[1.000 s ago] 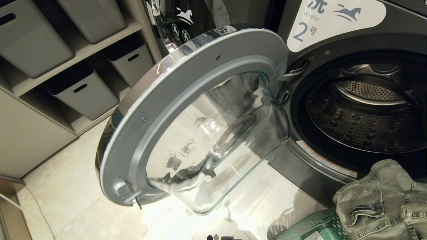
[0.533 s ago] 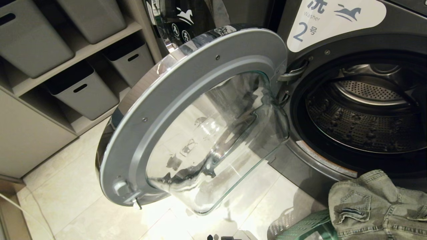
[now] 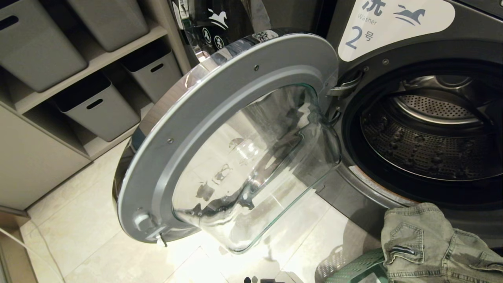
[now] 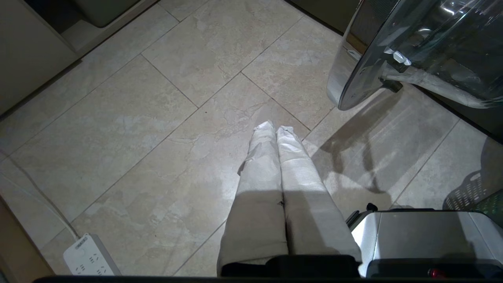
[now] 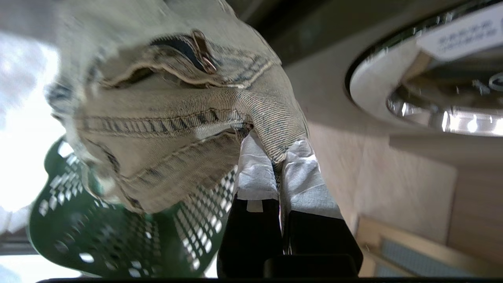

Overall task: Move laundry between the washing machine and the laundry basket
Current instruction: Pick a cloth and place it into the basket

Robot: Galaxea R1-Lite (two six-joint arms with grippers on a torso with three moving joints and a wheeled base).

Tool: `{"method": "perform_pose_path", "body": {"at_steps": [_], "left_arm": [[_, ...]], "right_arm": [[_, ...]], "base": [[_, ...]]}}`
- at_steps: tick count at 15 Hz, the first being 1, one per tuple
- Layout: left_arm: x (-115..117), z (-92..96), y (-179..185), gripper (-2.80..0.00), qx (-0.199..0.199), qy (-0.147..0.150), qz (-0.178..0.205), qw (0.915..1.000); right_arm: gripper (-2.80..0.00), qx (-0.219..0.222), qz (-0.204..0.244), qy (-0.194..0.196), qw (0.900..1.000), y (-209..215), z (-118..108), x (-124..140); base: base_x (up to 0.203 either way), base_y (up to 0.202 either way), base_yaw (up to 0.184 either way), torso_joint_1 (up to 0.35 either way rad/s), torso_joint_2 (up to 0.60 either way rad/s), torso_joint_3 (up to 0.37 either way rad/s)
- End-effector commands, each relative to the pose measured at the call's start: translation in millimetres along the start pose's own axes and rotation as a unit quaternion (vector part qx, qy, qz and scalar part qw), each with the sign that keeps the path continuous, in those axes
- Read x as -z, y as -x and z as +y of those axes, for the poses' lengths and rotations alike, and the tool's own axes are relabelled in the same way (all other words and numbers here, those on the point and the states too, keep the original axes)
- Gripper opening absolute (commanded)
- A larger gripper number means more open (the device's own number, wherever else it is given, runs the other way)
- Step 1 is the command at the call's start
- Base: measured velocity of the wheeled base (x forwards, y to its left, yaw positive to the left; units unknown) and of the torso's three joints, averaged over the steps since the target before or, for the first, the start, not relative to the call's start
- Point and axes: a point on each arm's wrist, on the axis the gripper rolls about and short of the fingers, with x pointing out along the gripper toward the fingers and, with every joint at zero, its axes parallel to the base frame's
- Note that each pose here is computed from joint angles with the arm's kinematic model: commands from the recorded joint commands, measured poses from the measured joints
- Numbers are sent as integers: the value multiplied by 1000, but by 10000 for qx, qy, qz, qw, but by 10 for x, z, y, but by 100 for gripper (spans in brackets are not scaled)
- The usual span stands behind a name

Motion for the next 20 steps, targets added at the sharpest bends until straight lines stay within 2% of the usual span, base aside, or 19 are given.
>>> {"method": "perform_pose_path", "body": {"at_steps": [1,4,8,11,16,19,20], "left_arm": [[4,0,-2,-280,-4,0,14,10000],[4,0,-2,-280,-4,0,14,10000],[4,0,-2,-280,-4,0,14,10000],[4,0,-2,-280,-4,0,14,10000],[4,0,-2,-280,-4,0,14,10000],[4,0,-2,-280,-4,0,14,10000],[4,0,-2,-280,3,0,14,10000]], "right_arm": [[-280,158,664,185,9975,-133,40,4],[-280,337,1454,258,9885,-289,74,33],[-280,686,2192,-66,9732,-435,81,82],[-280,715,2747,-293,9584,-537,106,136],[-280,569,3968,-629,9140,-861,195,216],[-280,548,4434,-988,8892,-1189,232,201],[-280,559,4513,-1116,8836,-1328,231,182]], "base": [[0,0,0,0,0,0],[0,0,0,0,0,0],[0,0,0,0,0,0],[0,0,0,0,0,0],[0,0,0,0,0,0],[0,0,0,0,0,0],[0,0,0,0,0,0]]}}
